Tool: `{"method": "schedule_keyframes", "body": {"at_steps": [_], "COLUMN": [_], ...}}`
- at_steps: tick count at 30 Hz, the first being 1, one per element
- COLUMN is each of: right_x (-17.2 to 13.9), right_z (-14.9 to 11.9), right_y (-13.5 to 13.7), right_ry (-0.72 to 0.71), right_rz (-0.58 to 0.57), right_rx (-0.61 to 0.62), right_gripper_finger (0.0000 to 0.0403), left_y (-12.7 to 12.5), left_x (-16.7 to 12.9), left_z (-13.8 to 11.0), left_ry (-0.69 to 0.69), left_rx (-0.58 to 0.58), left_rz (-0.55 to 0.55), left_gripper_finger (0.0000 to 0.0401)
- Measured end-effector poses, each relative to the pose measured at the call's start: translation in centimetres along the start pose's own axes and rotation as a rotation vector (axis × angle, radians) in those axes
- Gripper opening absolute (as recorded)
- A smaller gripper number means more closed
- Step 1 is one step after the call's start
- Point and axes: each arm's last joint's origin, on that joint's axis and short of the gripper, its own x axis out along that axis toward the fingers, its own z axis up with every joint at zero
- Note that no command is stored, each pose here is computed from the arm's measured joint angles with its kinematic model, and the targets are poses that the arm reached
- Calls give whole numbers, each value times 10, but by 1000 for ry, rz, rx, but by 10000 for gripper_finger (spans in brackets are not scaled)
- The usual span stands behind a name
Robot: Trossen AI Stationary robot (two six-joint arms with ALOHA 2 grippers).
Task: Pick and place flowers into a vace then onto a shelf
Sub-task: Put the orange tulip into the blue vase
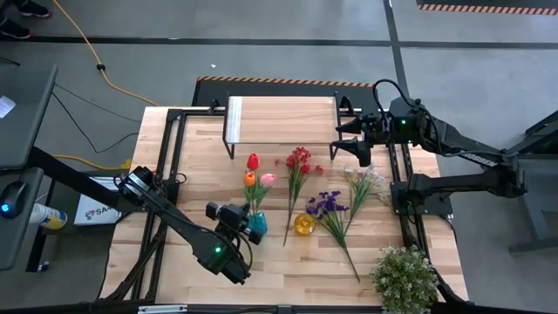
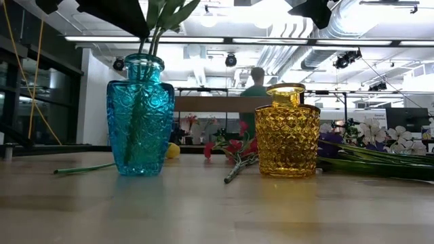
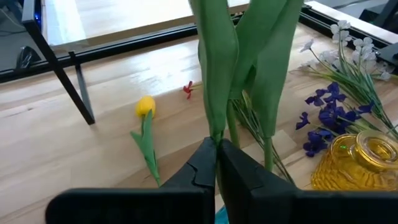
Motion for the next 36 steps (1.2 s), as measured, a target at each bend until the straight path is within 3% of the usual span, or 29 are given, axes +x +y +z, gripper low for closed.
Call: {"method": "schedule_keyframes", "body": {"at_steps": [7, 17, 27, 36], "right_x": [0, 0, 0, 0], "right_z": [0, 0, 1, 1], "right_y": [0, -1, -1, -1], "right_ry": [-1, -13, -20, -21], "right_rz": [0, -46, -45, -44], "right_rx": [0, 0, -1, -1], "right_gripper_finger": [273, 273, 273, 273], "left_y": [-2, -8, -8, -8], "left_x": [-4, -10, -10, -11], "left_z": [6, 18, 17, 16], "left_ry": [11, 4, 19, 58], "left_rx": [11, 120, 124, 125], "left_rz": [1, -33, -29, -19], "left_gripper_finger": [63, 65, 67, 114]}}
